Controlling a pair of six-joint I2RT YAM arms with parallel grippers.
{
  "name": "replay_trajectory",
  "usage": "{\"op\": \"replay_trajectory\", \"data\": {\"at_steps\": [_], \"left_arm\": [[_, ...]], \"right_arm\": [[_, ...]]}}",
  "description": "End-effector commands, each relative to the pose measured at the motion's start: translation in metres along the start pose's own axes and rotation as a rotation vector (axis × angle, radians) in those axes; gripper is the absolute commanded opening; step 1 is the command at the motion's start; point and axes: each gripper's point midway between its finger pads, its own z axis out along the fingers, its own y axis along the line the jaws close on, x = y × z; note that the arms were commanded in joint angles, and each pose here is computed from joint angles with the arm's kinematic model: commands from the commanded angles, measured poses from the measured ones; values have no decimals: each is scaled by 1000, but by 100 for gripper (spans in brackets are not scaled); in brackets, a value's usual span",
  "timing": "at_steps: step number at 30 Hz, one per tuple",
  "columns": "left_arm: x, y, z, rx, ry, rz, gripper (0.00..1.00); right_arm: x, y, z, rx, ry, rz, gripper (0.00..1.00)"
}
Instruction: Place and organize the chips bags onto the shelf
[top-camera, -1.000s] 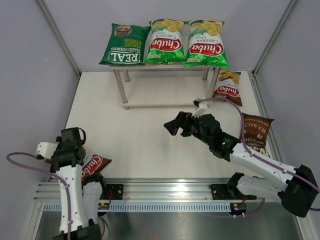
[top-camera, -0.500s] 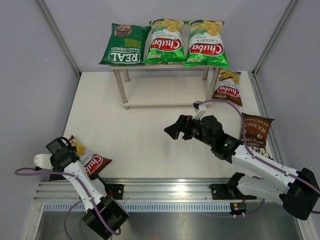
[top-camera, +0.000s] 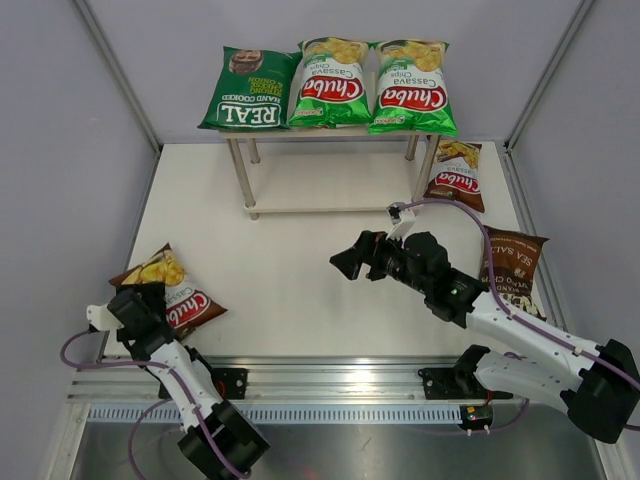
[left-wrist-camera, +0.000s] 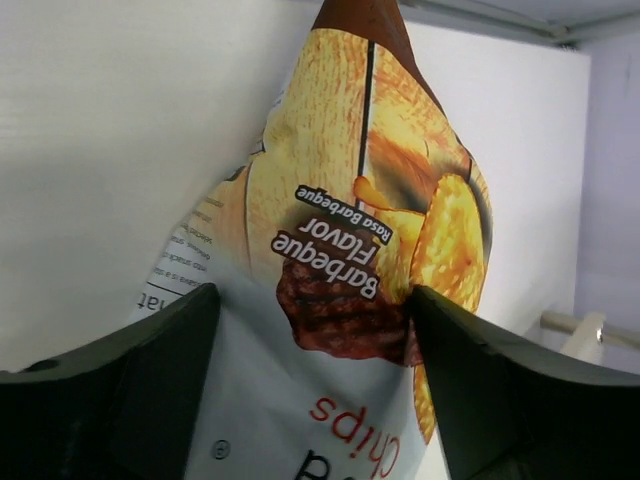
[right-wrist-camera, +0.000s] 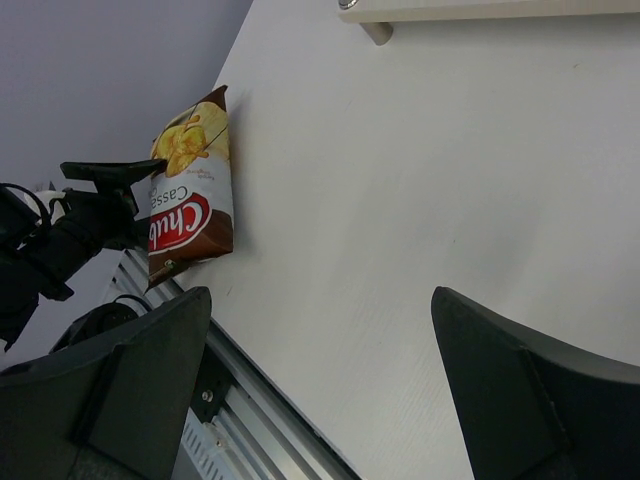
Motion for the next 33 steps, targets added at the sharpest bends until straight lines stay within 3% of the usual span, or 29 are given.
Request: {"op": "replay_trajectory", "data": {"at_steps": [1,6,9,10,18,28,33], "left_arm": [[38,-8,-2,94,151,-42,76],[56,-20,-5,116,196,-15,60],[62,-32,-6,138,230,12,44],[64,-35,-4,132,246,20,33],[70,-52,-8,150,328,38,2],[77,-79,-29,275,418,37,0],[75,-96,-47,376,425,-13,0]], "right_arm": [[-15,-1,-4,24,-45,-37,99],[-21,-12,-1,86,-66,-57,99],[-24,-16,-2,112,-80,-62,99],[-25,-17,-2,118,-82,-62,99],[-25,-22,6,147,-86,-43,99],[4,6,50,-47,20,89,99],[31,8,79,-103,87,322,100]]}}
